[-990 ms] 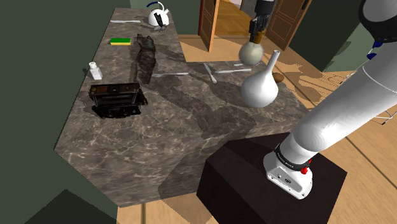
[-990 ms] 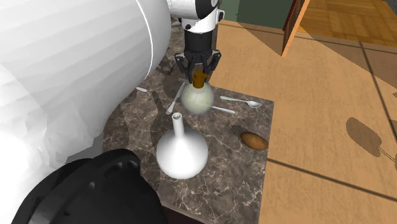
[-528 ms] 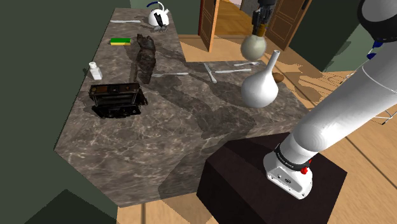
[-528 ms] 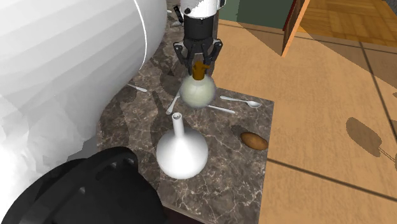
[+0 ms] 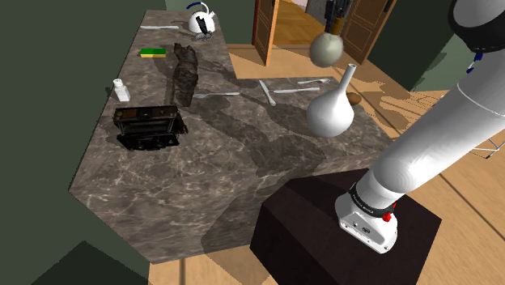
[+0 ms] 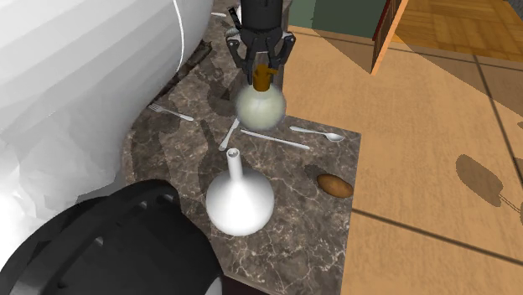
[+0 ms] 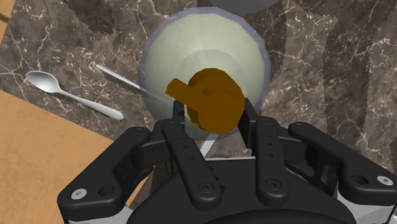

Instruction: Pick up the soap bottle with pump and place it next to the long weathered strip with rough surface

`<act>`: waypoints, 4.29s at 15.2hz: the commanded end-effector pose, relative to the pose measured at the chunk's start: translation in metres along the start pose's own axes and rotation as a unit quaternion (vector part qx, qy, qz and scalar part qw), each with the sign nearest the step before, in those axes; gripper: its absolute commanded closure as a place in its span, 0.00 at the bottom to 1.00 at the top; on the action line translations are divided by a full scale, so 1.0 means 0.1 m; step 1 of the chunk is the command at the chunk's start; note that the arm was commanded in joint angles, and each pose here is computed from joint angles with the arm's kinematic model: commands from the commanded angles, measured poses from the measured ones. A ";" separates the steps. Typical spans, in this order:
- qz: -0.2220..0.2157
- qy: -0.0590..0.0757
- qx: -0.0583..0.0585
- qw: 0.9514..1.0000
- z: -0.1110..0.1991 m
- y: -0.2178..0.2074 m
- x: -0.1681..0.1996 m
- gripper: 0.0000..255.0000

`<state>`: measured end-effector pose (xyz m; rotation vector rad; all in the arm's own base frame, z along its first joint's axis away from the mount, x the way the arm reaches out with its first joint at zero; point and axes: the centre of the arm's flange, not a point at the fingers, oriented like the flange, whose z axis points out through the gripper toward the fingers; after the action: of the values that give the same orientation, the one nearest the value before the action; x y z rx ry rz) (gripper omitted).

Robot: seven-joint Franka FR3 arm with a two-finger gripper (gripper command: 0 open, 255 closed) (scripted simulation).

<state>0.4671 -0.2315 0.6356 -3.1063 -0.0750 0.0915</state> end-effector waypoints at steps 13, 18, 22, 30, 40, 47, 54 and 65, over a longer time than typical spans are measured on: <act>0.000 0.000 0.000 1.000 0.19 -1.00 0.78 1.00; 0.000 0.000 0.000 1.000 0.38 -1.49 1.18 1.00; 0.000 0.000 0.000 1.000 0.53 -1.89 1.49 1.00; 0.000 0.000 0.000 1.000 0.83 -2.68 2.12 1.00; 0.000 0.000 0.000 1.000 1.27 -3.13 2.50 1.00; 0.000 0.000 0.000 1.000 1.63 -3.12 2.53 1.00; 0.000 0.000 0.000 1.000 2.05 -3.11 2.55 1.00; 0.000 0.000 0.000 1.000 2.05 -3.11 2.55 0.00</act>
<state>0.6945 0.0978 0.4266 -3.1063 -0.0751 0.0915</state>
